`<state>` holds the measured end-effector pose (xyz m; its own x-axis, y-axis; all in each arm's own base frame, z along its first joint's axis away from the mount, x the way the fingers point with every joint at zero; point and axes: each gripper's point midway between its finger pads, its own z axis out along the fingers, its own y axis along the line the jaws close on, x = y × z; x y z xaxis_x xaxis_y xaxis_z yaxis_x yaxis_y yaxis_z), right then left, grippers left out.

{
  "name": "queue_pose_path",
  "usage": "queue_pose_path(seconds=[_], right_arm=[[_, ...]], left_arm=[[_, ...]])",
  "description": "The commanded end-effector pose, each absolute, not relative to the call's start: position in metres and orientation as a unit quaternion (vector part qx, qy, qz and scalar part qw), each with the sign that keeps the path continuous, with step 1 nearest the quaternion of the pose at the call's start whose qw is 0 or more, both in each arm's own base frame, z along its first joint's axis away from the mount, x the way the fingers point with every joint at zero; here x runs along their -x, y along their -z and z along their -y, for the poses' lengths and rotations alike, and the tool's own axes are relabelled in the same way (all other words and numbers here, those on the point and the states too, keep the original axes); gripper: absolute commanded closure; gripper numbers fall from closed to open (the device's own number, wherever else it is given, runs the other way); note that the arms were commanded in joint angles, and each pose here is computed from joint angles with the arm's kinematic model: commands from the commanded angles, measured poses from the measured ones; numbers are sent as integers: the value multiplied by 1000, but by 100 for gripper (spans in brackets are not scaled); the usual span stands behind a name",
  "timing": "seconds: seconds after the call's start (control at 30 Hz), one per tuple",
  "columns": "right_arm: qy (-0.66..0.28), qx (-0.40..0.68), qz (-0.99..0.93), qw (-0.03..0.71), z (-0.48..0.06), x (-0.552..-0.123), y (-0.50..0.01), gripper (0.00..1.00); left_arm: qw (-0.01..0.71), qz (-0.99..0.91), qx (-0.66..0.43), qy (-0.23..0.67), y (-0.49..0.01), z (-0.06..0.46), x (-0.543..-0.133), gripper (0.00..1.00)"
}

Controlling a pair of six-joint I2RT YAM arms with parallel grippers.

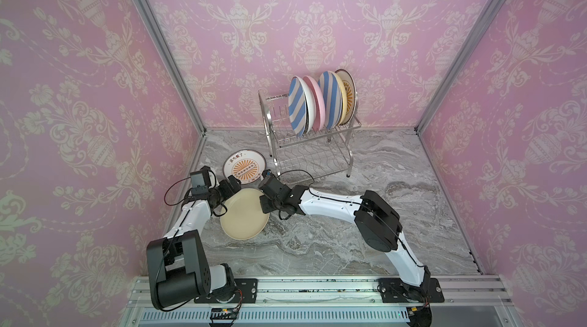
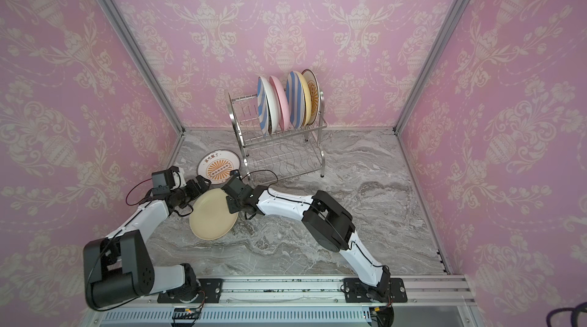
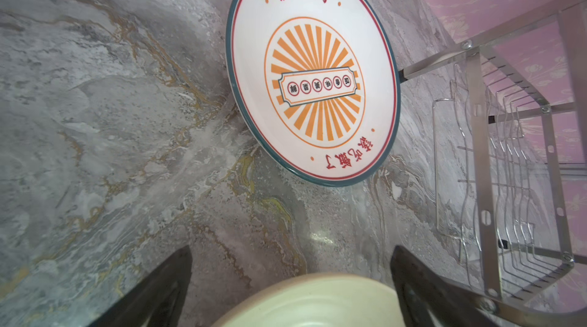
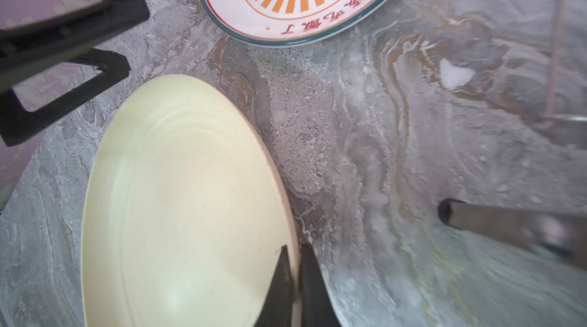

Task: Load plates into a dish rack
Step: Pick up the plate from the middle-left of the table.

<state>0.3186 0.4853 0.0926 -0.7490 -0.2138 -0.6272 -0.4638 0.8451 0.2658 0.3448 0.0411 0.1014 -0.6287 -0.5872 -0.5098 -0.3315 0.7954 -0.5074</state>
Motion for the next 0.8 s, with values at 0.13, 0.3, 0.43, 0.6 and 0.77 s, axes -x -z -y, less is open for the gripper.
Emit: queue_pose_path(seconds=[0.13, 0.3, 0.43, 0.6, 0.77], right_arm=[[-160, 230, -879, 385, -433, -295, -177, 100], [-114, 232, -865, 430, -381, -276, -219, 100], [-77, 211, -851, 474, -333, -264, -264, 100], [-47, 166, -833, 526, -276, -249, -319, 100], [11, 158, -817, 555, -247, -245, -356, 100]], left_arm=[[406, -864, 240, 177, -165, -46, -357, 1], [452, -851, 179, 197, -196, -15, -372, 1], [471, -843, 148, 214, -209, 8, -380, 1], [482, -833, 135, 238, -219, 15, -383, 1], [504, -814, 103, 271, -241, 29, -377, 1]])
